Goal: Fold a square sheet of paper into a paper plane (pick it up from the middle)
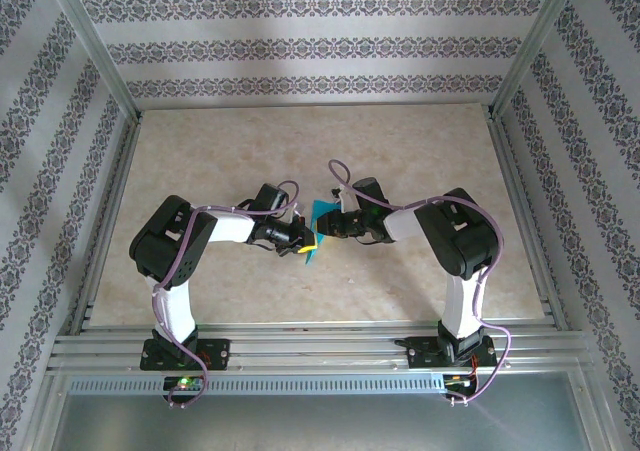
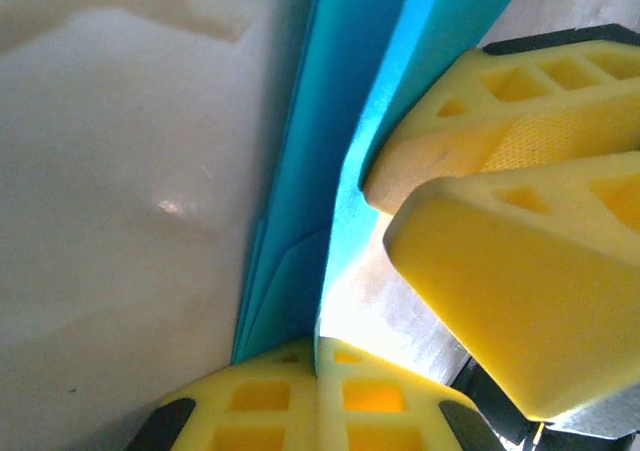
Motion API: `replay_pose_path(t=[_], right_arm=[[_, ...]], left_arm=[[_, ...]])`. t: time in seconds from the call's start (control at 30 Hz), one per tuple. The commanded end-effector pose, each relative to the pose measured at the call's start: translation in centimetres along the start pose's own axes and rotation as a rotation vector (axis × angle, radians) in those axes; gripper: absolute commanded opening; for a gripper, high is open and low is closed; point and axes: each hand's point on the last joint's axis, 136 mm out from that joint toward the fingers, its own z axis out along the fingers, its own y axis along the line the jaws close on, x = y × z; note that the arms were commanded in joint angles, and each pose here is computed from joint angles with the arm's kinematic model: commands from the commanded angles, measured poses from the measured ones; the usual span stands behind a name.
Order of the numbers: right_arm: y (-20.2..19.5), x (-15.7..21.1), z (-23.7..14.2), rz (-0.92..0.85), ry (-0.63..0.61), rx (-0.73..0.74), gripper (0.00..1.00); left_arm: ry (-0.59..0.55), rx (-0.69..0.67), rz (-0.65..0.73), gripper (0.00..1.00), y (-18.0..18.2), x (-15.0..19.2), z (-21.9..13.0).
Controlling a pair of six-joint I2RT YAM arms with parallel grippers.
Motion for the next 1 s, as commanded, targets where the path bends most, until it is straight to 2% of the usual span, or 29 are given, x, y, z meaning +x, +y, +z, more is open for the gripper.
replay_pose_path(t=[0.0, 0.43, 0.77, 0.97], right_arm=[[-1.8, 0.5, 0.4, 0.05, 0.017, 0.075, 0.21], [-5.2, 1.9, 0.8, 0.145, 0.077, 0.225, 0.2], [-6.2, 2.4, 0.6, 0.17, 0.102, 0.285, 0.2], [-6.5, 2.5, 0.6, 0.18, 0.108, 0.299, 0.19]], left_arm=[[-0.013, -0.035, -0.045, 0.06, 1.5, -0.1, -0.2], [-0.019, -0.049, -0.036, 0.18, 1.1, 0.5, -1.3], [-0.002, -0.065, -0.036, 0.18, 1.4, 1.7, -1.8], [-0.004, -0.1, -0.04, 0.12, 2.1, 1.8, -1.7]])
